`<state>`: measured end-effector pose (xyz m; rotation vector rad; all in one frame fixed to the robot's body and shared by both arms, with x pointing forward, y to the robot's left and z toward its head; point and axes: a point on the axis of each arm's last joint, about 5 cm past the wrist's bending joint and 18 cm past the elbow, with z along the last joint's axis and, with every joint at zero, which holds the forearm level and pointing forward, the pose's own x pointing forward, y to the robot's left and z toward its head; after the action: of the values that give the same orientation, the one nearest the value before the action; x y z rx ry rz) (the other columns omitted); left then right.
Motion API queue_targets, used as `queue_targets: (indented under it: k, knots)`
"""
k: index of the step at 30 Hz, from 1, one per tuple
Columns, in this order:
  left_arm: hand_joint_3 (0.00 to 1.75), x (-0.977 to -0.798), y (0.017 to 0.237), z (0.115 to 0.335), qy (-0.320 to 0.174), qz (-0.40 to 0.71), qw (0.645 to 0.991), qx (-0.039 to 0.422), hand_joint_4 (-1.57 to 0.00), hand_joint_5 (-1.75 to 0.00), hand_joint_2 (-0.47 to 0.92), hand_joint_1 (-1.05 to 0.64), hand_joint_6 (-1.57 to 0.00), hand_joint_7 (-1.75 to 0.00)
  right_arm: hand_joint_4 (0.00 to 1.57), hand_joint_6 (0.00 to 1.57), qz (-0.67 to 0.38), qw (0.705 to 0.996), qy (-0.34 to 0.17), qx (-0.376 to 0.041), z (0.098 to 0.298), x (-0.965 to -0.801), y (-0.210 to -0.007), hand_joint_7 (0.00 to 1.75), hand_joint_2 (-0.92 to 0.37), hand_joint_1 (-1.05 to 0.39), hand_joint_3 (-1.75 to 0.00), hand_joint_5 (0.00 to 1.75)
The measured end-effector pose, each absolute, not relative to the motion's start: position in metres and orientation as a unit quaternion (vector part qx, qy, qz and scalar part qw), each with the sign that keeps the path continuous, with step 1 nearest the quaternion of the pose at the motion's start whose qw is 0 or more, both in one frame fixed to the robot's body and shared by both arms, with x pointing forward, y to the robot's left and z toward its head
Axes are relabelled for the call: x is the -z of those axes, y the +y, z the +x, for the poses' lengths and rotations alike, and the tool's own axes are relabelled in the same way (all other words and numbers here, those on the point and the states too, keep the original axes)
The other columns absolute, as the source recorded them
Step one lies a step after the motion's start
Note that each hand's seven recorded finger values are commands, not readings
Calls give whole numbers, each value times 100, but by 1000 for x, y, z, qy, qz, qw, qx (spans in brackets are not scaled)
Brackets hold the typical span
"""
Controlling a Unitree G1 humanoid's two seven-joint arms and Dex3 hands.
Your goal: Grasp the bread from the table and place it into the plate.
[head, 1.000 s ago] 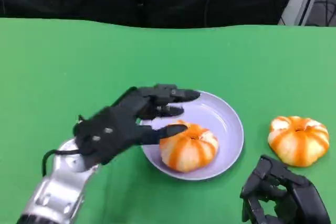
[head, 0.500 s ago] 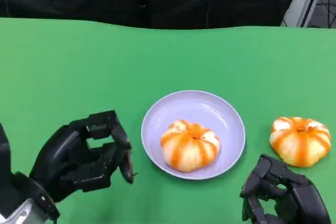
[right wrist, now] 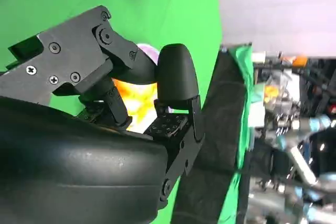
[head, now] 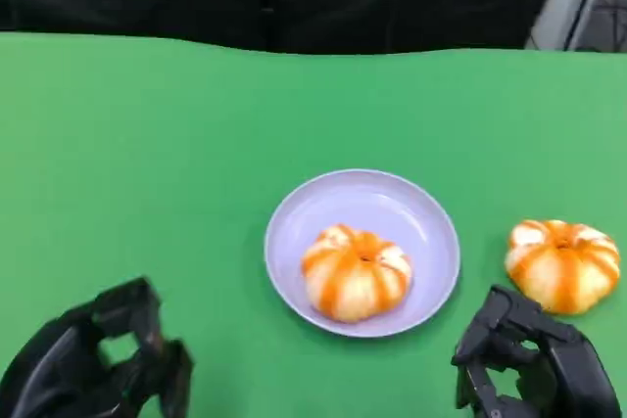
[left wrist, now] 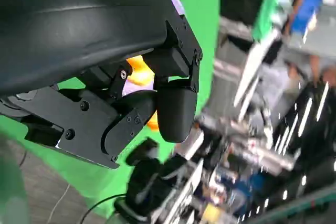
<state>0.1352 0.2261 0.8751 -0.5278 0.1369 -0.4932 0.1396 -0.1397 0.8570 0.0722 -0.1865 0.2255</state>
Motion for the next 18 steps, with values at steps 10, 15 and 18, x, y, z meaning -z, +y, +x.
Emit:
queue_targets:
  k: [10, 15, 18]
  knots:
    - [101, -868, 230, 134, 66, -269, 929, 246, -90, -175, 68, -18, -77, -174, 83, 75, 36, 989, -88, -112, 138, -855, -141, 154, -61, -12, -114, 175]
    - [98, -849, 240, 126, 98, -284, 928, 223, -89, -175, 71, -17, -76, -175, 82, 75, 43, 989, -87, -112, 137, -854, -142, 154, -61, -15, -113, 175]
    - [97, -849, 245, 129, 90, -276, 930, 224, -89, -175, 71, -17, -76, -175, 82, 75, 45, 989, -86, -114, 137, -854, -141, 154, -61, -15, -113, 175]
